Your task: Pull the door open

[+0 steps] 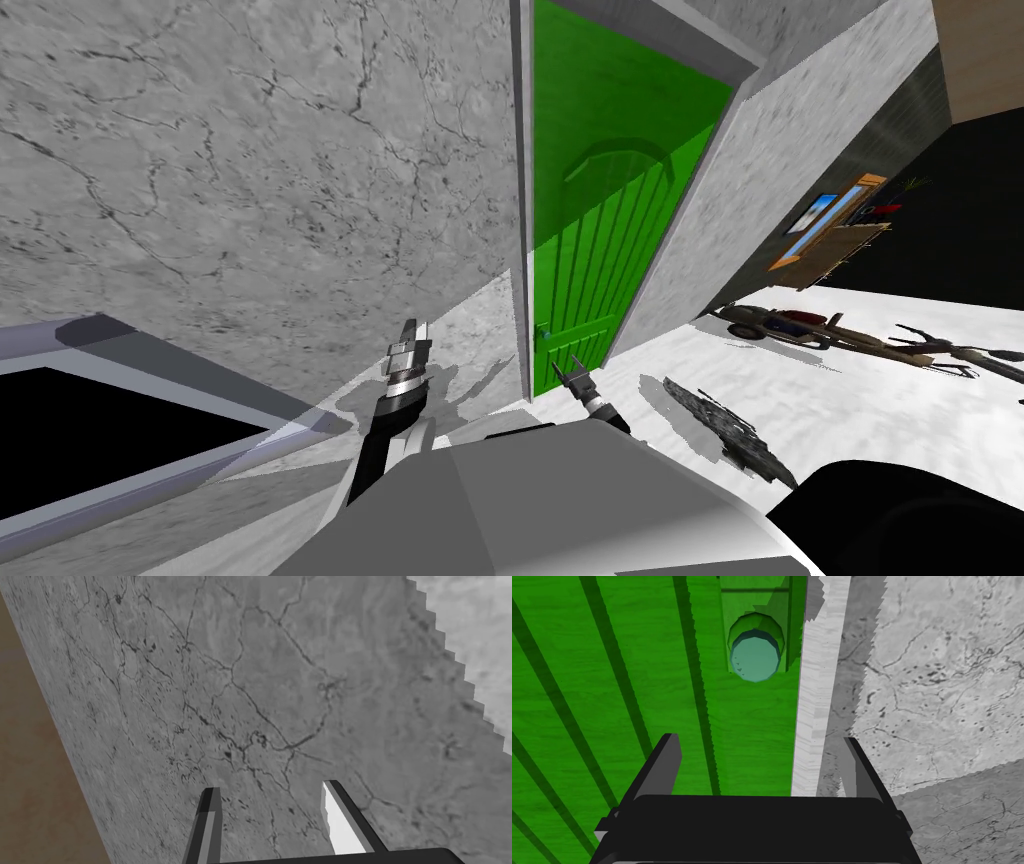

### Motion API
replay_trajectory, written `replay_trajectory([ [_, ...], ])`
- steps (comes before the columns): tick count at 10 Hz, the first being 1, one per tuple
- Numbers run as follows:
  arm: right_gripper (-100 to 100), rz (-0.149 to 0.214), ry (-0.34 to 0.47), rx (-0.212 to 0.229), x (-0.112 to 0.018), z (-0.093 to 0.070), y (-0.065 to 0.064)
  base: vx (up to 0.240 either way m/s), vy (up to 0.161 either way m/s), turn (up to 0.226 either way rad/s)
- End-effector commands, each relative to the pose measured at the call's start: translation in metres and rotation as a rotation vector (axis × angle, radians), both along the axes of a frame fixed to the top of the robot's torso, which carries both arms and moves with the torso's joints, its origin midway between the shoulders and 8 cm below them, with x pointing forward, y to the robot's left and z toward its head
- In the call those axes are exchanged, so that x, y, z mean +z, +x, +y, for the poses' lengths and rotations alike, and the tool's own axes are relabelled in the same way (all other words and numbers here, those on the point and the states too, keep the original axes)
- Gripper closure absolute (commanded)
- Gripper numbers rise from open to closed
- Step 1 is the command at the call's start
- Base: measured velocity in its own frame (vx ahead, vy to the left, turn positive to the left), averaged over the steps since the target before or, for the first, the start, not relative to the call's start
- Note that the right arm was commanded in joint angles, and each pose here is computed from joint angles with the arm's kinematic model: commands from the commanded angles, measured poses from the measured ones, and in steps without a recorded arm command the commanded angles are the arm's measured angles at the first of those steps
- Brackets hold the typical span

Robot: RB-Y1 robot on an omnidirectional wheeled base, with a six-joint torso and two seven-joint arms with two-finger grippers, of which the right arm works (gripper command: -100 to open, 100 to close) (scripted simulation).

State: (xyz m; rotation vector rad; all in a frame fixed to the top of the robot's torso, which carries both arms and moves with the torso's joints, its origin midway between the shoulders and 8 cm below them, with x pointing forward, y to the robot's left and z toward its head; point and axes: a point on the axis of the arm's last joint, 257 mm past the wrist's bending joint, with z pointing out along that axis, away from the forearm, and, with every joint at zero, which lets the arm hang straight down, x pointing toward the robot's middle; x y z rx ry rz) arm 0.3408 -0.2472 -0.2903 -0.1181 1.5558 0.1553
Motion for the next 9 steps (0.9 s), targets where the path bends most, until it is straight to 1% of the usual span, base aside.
replay_trajectory([
  [1,-100,0.008,-0.008,-0.009,-0.005,-0.018,0.000,-0.061,0.141,0.133],
  [4,-100,0.014,-0.014,-0.029,-0.009,-0.041,0.003,-0.037,0.115,0.077],
  [5,-100,0.017,-0.015,-0.047,-0.010,-0.058,0.005,0.026,0.098,0.174],
  [8,-100,0.017,-0.013,-0.079,-0.011,-0.086,0.009,0.077,0.067,0.105],
  [9,-100,0.015,-0.009,-0.102,-0.011,-0.103,0.011,0.121,0.066,0.183],
])
